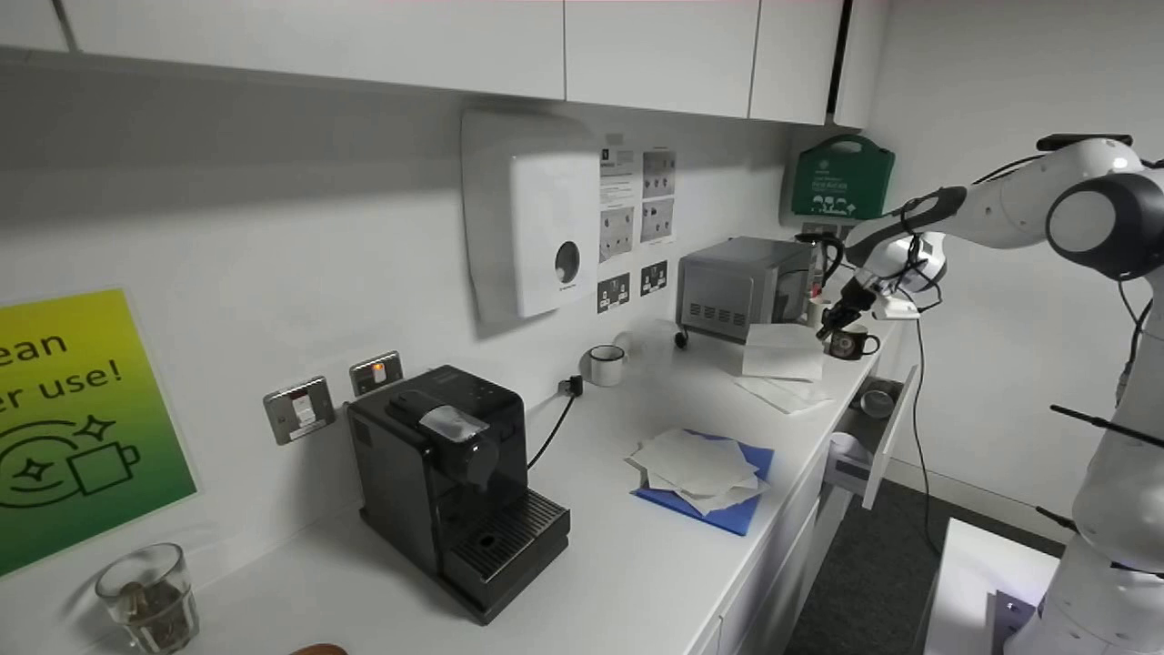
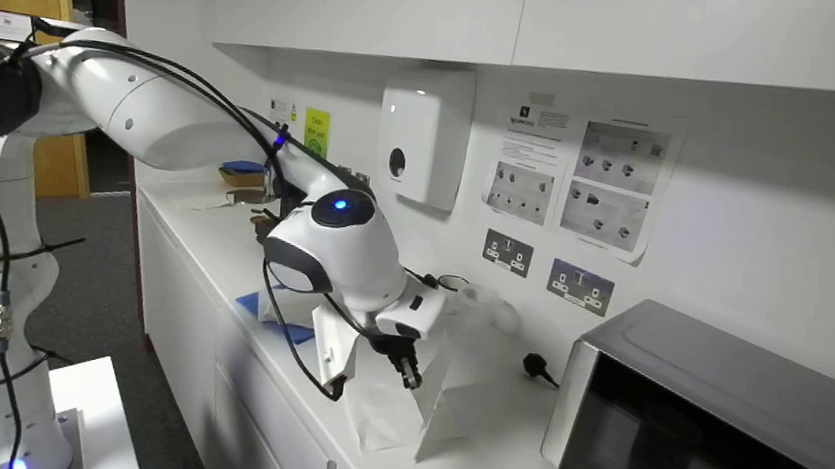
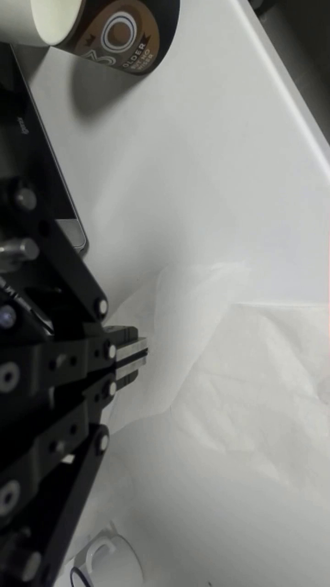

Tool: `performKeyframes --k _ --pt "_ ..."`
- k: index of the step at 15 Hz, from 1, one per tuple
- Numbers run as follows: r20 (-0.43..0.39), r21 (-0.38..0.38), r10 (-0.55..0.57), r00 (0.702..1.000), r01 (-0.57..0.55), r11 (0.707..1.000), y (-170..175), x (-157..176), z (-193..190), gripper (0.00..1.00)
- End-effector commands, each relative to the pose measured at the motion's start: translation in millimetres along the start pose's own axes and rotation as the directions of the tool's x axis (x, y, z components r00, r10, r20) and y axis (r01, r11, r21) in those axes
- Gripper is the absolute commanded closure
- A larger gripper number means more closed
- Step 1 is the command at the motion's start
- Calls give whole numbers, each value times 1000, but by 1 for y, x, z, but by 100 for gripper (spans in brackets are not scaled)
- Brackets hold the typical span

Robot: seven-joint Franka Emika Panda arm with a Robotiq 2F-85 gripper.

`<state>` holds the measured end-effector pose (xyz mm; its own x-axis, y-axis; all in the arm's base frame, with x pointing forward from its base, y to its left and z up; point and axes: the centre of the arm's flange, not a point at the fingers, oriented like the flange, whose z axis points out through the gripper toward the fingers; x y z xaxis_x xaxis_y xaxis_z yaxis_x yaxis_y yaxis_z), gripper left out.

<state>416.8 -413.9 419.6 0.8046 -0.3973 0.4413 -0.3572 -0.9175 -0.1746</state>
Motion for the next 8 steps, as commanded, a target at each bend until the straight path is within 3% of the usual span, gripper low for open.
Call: performKeyframes --k 1,8 --pt "-24 18 -31 999 31 999 3 -9 -2 100" --pt "-59 0 39 997 -39 999 27 3 -9 100"
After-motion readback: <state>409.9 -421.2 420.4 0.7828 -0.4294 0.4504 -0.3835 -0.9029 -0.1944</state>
